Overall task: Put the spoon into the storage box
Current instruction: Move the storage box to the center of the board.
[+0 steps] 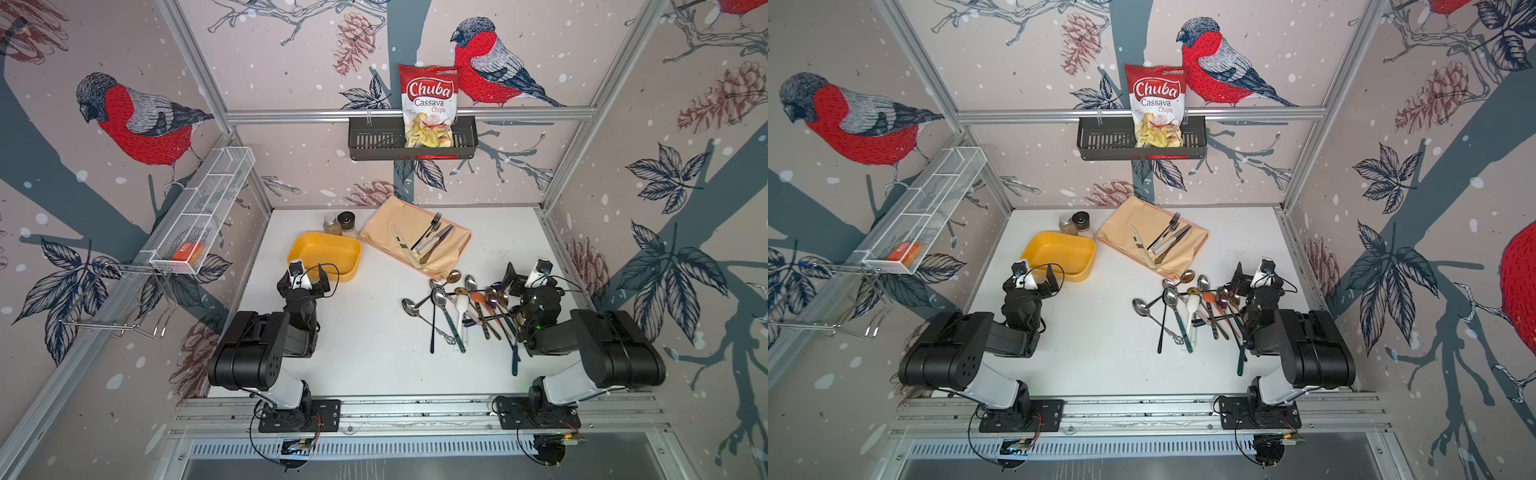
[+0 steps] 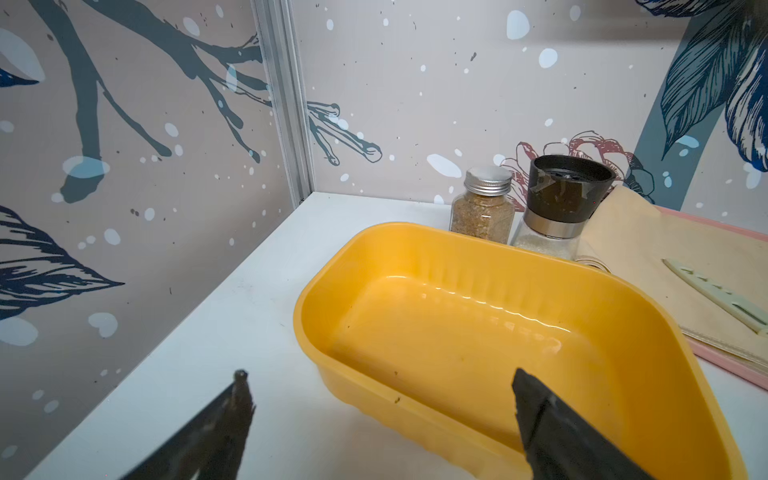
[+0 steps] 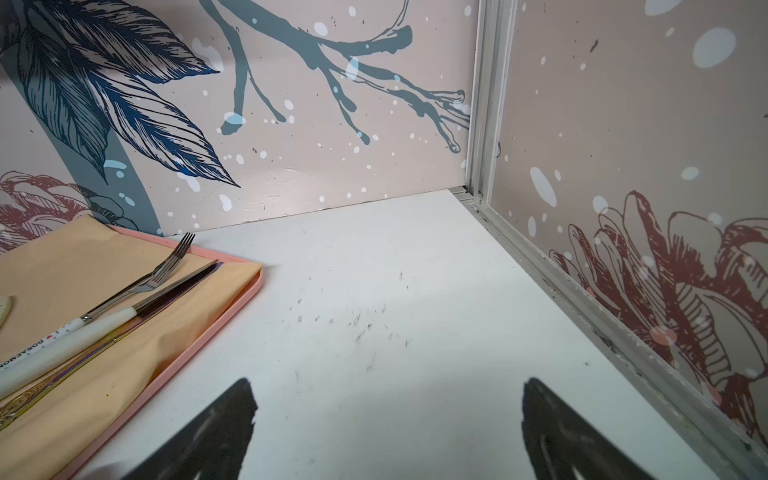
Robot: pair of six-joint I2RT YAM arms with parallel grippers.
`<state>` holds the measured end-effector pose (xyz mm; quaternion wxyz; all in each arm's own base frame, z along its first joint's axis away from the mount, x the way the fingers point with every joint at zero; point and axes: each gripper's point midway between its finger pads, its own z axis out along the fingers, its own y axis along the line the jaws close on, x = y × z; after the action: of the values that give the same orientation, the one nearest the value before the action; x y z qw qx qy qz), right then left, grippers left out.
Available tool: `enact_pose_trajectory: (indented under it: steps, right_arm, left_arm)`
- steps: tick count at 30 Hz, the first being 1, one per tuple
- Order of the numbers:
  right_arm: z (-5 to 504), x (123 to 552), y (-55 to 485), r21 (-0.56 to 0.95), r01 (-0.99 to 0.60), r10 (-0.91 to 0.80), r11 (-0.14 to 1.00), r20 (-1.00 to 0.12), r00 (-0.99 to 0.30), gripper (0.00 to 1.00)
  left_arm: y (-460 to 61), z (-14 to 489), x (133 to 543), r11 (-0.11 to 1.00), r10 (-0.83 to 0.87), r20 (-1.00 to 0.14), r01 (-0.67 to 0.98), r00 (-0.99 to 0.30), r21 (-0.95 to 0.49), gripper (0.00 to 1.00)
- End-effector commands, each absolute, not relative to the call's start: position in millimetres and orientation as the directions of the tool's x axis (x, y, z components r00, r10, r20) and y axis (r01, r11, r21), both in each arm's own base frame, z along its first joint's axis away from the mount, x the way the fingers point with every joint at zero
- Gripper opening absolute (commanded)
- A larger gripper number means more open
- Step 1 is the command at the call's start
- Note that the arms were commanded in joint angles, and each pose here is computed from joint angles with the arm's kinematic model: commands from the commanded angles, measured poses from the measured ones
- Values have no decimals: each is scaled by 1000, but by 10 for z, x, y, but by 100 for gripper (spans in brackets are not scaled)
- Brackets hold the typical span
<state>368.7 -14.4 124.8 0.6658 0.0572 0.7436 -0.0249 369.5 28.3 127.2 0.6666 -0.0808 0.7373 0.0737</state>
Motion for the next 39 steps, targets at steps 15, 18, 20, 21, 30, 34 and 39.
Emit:
enact_pose_trajectory:
  steps: [15, 18, 20, 21, 30, 34, 39]
  right_arm:
    - [1305, 3696, -146, 58, 104, 67, 993, -994, -85, 100]
    - [1305, 3694, -150, 64, 99, 73, 993, -994, -85, 100]
    - [1310, 3685, -157, 65, 103, 74, 993, -994, -82, 100]
    - [1317, 3685, -193, 70, 123, 80, 990, -994, -80, 100]
    - [1673, 3894, -283, 72, 182, 105, 981, -978, -180, 100]
    - [1912, 4056, -135, 98, 122, 132, 988, -943, -305, 100]
    - [2123, 4216, 162, 108, 20, 106, 994, -895, -433, 100]
  left_arm:
    - [276, 1311, 3721, 979, -21, -996, -205, -86, -3, 99]
    - [279, 1315, 3715, 979, -22, -996, -206, -83, -4, 99]
    - [270, 1320, 3709, 979, -20, -997, -202, -81, -3, 98]
    - [270, 1322, 3697, 980, -18, -997, -200, -79, -1, 98]
    - [376, 1741, 3540, 958, -28, -1000, -285, -14, -23, 98]
    - [384, 2090, 3625, 943, -153, -988, -303, -28, -137, 96]
    - [347, 2116, 3749, 855, -433, -872, -410, -227, -317, 91]
